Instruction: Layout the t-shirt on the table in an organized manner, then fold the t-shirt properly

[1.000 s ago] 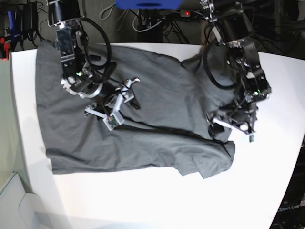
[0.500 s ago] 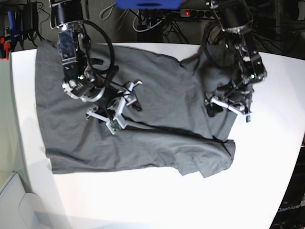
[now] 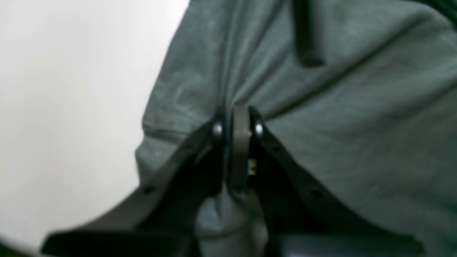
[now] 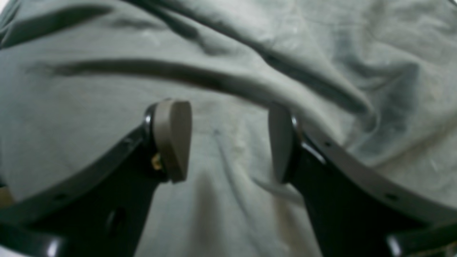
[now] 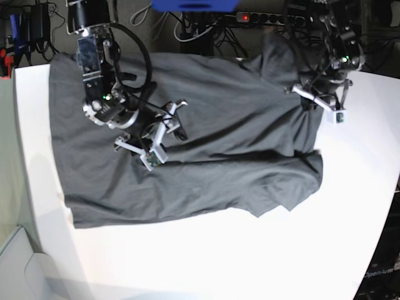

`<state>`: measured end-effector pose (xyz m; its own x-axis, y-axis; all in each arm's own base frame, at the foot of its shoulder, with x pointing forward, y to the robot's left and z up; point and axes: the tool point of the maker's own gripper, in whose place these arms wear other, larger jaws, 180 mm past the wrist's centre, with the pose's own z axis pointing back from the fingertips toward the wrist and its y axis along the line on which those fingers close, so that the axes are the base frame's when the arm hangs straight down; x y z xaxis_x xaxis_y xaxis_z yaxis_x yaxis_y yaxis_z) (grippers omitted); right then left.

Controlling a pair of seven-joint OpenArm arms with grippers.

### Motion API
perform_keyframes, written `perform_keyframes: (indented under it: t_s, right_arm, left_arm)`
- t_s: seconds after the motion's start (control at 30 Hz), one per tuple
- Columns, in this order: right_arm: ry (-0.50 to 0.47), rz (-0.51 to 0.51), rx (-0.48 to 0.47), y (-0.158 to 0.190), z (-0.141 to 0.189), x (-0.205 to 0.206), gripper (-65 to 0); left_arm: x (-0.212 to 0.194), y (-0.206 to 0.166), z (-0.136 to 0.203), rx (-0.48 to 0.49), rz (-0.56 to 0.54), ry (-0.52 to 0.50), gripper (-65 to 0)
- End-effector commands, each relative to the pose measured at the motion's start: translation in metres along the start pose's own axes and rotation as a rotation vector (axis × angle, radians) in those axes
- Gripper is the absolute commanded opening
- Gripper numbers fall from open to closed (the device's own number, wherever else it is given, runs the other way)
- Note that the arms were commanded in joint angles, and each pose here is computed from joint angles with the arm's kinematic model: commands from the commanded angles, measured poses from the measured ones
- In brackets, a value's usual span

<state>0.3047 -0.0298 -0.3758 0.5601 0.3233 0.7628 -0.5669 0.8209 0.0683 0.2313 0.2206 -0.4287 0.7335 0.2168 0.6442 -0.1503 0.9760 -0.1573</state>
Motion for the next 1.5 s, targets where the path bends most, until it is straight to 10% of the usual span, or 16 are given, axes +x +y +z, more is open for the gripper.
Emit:
perform_keyframes:
  t_s: [0.0,1.17,1.47]
  right_arm:
    - [-0.062,0.004,0.0,-0.002,0.003,0.019,-31.7]
    - [0.038,-0.15,0.094,0.036,-0.034,-0.033,-31.8]
    - [0.037,-0.149,0.094,0.036,-0.034,-0.032,-31.8]
  left_arm:
    - [-0.001,0.003,0.007,0.015,-0.019,0.006,-64.7]
    - [0.05,-0.01,0.062,-0.017,-0.006,-0.038,-64.0]
    - [0.045,-0.001,0.067,0.0,0.015,-0.037,-25.4]
